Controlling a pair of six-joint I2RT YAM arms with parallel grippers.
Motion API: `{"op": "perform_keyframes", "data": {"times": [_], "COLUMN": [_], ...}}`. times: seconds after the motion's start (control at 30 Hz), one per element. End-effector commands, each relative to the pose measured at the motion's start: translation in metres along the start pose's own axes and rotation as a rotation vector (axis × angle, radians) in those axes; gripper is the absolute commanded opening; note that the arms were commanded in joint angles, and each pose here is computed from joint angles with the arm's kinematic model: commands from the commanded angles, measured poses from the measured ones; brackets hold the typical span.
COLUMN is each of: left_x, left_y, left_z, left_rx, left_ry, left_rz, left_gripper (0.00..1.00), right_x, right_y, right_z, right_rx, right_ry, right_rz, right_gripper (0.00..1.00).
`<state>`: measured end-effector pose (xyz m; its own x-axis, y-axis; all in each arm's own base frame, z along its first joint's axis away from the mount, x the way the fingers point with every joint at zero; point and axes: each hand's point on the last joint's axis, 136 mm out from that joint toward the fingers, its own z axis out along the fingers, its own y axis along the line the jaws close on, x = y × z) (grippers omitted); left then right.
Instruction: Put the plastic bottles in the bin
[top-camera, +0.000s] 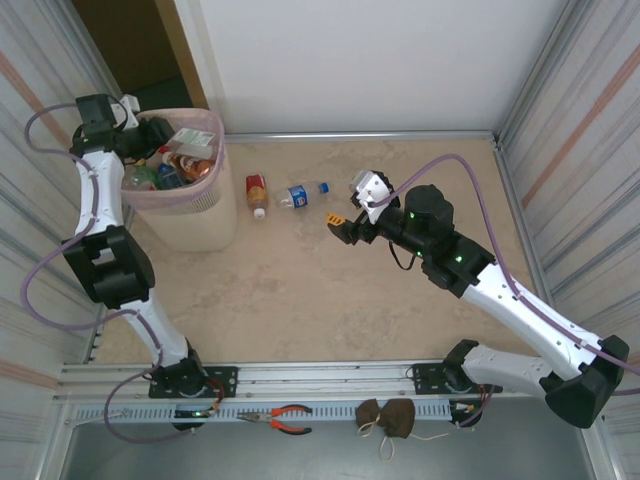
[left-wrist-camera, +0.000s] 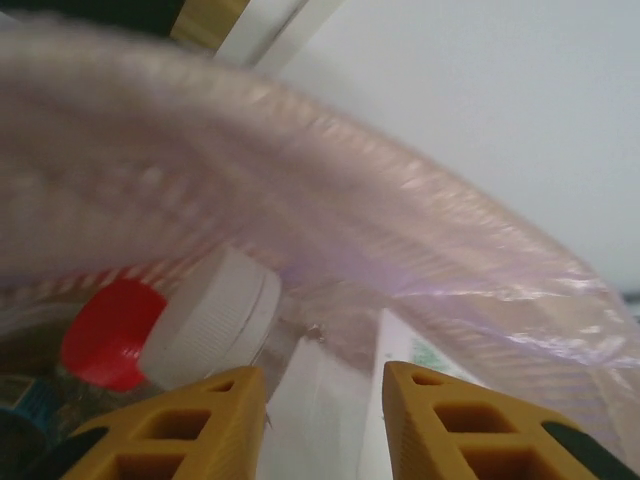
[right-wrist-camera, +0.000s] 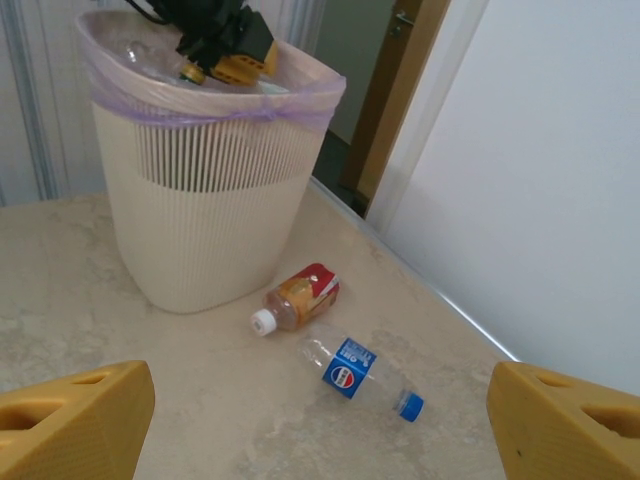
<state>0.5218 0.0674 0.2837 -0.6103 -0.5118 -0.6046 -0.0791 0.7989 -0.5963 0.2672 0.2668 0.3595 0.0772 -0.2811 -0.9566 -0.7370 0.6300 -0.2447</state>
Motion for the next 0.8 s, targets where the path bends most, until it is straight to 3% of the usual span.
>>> {"op": "perform_keyframes", "data": {"times": [0.0,0.43,0.77], "left_x": [0.015,-0.015,0.026], "left_y": [0.000,-0.054,-0.123], "left_z": [0.004,-0.067,-0.085], "left_rx": [0.000,0.075,0.082], "left_ry": [0.043,-0.098,-0.069], "left_rz": [0.010,0.101,0.293], "left_gripper": [0.35,0.38,0.39], "right_x": [-0.010,0.003,0.017], "right_y": [-0.002,-0.012,-0.026], "right_z": [-0.008,0.015,0.028], "right_rx": [0.015,0.056,0.103], "right_ry": [-0.022,0.072,0.132], "right_rz": [0.024,0.113,0.235], "right_gripper": [0.85,0.85,0.84]}}
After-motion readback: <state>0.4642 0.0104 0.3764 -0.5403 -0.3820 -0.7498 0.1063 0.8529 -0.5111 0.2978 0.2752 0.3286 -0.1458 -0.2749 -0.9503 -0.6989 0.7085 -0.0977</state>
